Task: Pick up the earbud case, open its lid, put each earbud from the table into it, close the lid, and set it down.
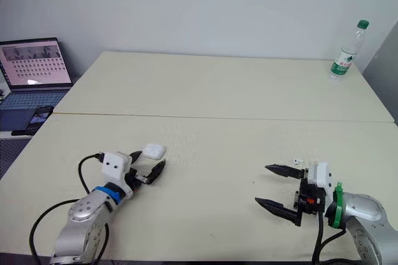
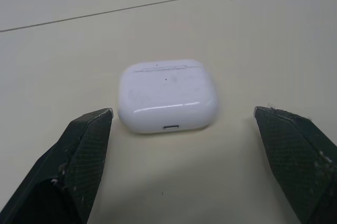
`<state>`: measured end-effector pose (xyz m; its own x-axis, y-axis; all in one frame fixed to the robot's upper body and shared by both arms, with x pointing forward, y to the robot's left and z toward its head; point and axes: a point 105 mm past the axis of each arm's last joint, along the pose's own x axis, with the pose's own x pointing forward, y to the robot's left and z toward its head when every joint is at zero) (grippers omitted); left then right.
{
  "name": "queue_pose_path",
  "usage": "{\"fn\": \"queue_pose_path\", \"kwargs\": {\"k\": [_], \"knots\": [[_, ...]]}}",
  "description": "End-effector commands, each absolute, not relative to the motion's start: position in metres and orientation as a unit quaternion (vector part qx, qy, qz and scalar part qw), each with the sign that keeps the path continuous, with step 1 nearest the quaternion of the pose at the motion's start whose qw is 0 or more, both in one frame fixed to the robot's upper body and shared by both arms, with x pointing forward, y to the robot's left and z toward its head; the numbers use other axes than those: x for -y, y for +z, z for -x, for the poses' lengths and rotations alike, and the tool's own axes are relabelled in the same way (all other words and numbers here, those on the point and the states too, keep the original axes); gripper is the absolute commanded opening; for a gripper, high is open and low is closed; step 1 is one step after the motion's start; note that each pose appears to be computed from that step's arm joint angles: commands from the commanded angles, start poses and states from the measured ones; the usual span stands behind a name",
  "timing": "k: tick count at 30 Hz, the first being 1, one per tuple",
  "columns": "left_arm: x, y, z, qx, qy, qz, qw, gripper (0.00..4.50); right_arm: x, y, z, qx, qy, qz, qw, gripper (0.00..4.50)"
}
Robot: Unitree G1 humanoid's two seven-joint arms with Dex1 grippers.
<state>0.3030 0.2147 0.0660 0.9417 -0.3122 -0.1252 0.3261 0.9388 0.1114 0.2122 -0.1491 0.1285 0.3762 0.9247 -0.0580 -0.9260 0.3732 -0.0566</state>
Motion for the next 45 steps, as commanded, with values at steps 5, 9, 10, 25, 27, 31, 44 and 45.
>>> {"fn": "queue_pose_path", "kwargs": {"k": [5,9,10,25,27,31,44,45], "knots": [[-0.212,0.066,-0.316,-0.050,-0.143,-0.066,0.986,4.50,0.143,0.144,-0.214,0.014,0.562,0.057,0.825,4.49],[-0.211,0.065,-0.315,-0.050,-0.142,-0.062,0.987,4.13,0.146,0.142,-0.214,0.010,0.557,0.061,0.828,4.50],[-0.212,0.065,-0.315,-0.050,-0.140,-0.062,0.987,3.91,0.147,0.142,-0.214,0.010,0.556,0.062,0.829,4.50],[-0.176,0.133,-0.335,0.080,-0.221,-0.042,0.971,2.79,0.150,0.153,-0.253,-0.002,0.416,-0.006,0.910,4.50],[-0.159,0.149,-0.338,0.113,-0.256,-0.038,0.959,2.79,0.147,0.160,-0.261,-0.001,0.391,-0.031,0.920,4.50],[-0.105,0.184,-0.339,0.180,-0.357,-0.015,0.917,2.79,0.138,0.176,-0.279,-0.045,0.349,-0.110,0.929,4.50],[-0.035,0.197,-0.321,0.216,-0.477,0.014,0.852,2.79,0.090,0.225,-0.287,-0.103,0.380,-0.280,0.876,4.50],[-0.034,0.197,-0.320,0.215,-0.479,0.015,0.851,2.79,0.088,0.225,-0.287,-0.111,0.379,-0.284,0.874,4.50]]}}
